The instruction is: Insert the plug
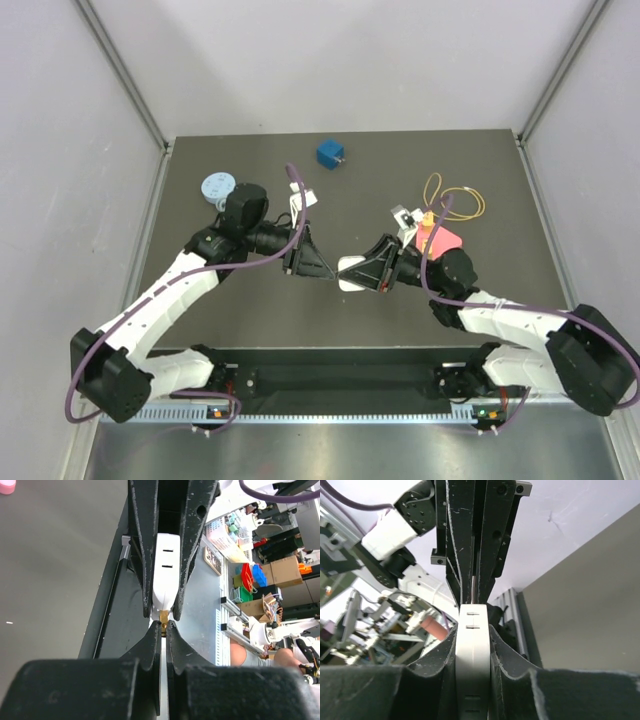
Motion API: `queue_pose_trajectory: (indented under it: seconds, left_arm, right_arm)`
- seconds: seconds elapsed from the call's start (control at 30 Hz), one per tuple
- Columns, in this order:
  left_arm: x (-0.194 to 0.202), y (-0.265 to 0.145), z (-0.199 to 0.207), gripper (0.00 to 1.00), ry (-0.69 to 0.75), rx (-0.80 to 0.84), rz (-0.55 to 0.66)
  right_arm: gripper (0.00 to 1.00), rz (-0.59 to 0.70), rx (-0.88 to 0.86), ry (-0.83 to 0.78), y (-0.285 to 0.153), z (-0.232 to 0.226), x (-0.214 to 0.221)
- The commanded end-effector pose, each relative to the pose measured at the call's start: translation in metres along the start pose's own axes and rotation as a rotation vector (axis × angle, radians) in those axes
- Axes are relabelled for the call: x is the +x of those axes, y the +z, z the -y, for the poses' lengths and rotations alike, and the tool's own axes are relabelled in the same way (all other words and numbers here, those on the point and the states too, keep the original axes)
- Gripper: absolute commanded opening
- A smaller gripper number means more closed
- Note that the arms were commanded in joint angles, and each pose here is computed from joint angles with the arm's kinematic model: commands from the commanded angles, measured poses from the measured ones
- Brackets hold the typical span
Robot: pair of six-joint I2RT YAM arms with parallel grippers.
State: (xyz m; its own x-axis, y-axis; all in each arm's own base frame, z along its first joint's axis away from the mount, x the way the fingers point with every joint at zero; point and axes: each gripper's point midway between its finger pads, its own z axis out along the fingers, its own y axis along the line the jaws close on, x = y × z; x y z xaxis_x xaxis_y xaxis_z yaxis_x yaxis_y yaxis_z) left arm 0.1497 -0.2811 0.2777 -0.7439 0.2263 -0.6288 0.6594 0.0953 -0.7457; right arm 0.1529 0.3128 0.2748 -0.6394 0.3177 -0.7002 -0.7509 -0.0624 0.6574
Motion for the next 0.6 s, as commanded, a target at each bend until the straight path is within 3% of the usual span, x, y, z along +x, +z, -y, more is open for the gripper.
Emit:
queue_pose_trajectory:
  seconds: [0.0, 0.57]
  left_arm:
    - [-0.003, -0.002, 0.009, 0.0, 0.101, 0.041, 0.021]
    - [-0.003, -0.002, 0.003, 0.0, 0.116, 0.015, 0.023]
  right_arm:
    - [0.0, 0.084, -0.173, -0.045, -0.003, -0.037, -0.019]
    - [0.0, 0.099, -0.238, -0.01, -0.014, -0.044, -0.019]
